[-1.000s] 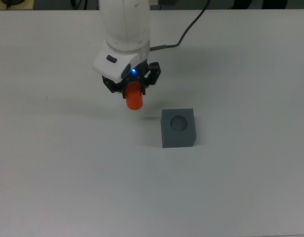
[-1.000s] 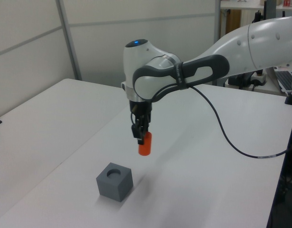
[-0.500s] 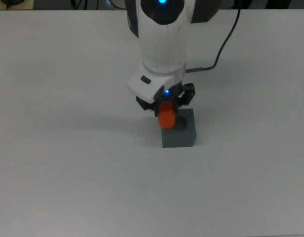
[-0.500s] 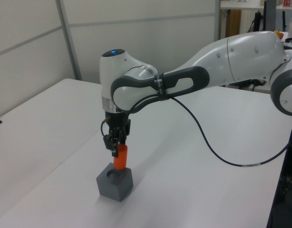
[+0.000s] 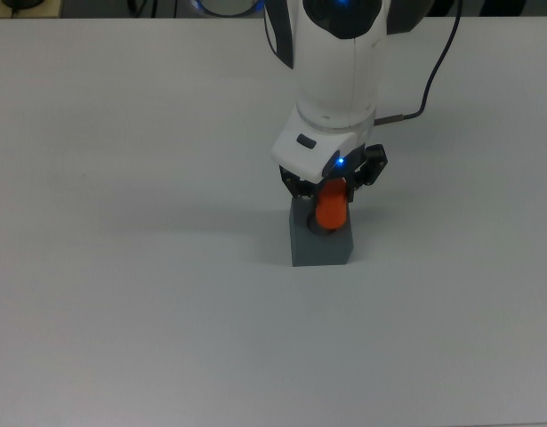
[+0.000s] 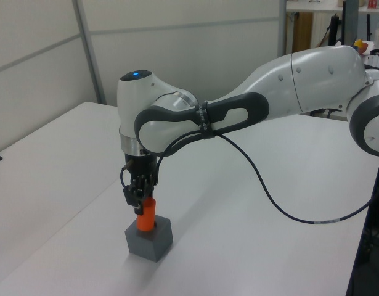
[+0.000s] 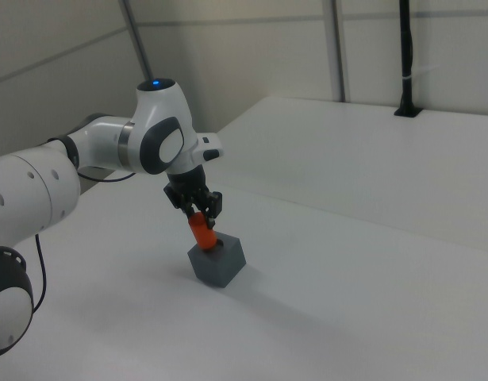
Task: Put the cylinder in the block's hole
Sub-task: 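Lower the cylinder into the hole of the grey block, then open the gripper and raise it away from the block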
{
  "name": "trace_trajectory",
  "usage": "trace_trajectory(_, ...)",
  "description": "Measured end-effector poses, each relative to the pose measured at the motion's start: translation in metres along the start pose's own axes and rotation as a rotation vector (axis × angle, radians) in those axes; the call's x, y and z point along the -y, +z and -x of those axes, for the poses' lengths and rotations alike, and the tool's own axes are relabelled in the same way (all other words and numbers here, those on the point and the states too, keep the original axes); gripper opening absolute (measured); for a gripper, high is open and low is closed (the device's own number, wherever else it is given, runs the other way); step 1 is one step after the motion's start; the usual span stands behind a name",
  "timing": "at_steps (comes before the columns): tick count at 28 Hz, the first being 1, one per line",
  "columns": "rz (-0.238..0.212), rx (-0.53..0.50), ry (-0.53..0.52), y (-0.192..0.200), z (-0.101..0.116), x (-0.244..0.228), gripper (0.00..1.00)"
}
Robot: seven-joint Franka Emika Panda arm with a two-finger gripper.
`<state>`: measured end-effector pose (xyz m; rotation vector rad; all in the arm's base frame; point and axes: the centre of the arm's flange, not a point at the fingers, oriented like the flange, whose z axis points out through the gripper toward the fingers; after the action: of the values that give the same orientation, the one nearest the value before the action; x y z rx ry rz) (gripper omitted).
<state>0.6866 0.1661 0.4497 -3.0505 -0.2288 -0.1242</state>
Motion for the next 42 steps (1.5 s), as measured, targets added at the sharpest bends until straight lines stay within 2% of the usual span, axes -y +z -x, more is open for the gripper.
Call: trace_trajectory(42,0.013,0.021,0.010,0.017,-0.002,-0.010,0.51)
